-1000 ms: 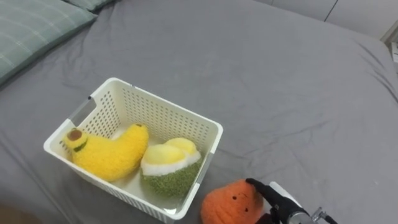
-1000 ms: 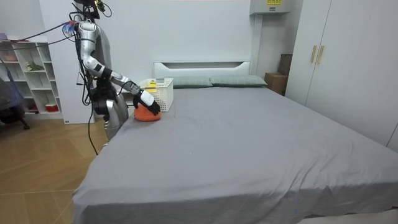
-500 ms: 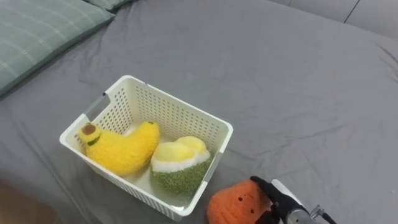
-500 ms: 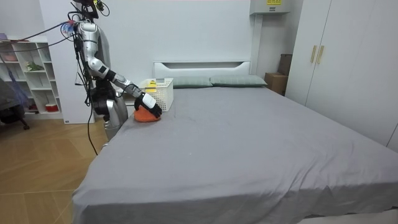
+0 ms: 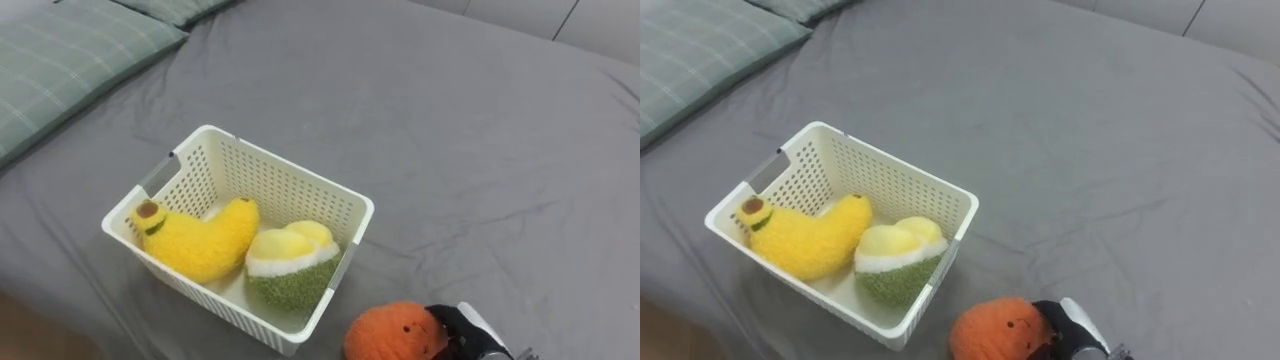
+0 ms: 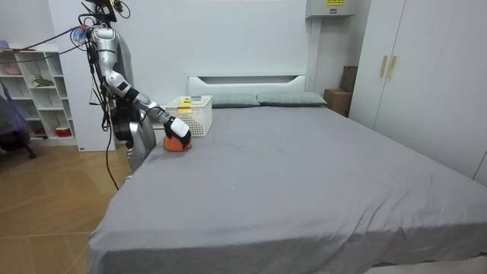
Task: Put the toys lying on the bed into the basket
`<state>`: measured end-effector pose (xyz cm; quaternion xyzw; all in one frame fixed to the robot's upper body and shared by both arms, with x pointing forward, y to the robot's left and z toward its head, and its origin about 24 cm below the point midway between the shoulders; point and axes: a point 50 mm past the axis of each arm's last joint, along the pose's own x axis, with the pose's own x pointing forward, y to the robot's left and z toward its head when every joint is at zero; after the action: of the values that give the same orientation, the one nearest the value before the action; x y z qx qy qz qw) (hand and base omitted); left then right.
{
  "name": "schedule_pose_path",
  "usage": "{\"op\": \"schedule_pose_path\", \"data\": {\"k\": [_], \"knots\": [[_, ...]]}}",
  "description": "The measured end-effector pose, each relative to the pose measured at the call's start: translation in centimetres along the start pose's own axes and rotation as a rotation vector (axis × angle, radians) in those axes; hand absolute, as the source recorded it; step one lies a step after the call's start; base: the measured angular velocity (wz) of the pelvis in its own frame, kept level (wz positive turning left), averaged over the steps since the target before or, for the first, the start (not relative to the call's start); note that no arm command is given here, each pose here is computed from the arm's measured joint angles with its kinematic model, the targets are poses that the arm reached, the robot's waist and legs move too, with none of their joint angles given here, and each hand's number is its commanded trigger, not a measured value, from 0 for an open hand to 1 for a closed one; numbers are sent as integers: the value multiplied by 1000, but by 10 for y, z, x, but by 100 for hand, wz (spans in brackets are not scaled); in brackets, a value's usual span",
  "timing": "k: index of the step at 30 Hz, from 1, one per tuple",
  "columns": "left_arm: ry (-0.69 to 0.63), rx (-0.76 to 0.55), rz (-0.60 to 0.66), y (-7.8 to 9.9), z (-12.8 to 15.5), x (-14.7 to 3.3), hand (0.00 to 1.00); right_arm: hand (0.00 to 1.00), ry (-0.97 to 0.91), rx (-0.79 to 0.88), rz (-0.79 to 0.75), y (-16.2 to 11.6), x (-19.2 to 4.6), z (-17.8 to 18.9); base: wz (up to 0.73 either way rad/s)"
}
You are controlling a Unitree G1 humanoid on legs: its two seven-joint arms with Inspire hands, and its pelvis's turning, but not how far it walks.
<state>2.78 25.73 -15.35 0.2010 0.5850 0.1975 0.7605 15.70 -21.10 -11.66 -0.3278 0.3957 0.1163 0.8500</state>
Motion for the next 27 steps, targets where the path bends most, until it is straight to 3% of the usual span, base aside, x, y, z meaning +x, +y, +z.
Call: {"op": "schedule_pose_path", "data": {"k": [6,27], "knots": [[0,-1,0,0,-1,0,0,100,56,62,26,7,1,-15,1],[6,-5,2,0,-3,1,0,100,46,157,-13,7,-2,-16,0]]}}
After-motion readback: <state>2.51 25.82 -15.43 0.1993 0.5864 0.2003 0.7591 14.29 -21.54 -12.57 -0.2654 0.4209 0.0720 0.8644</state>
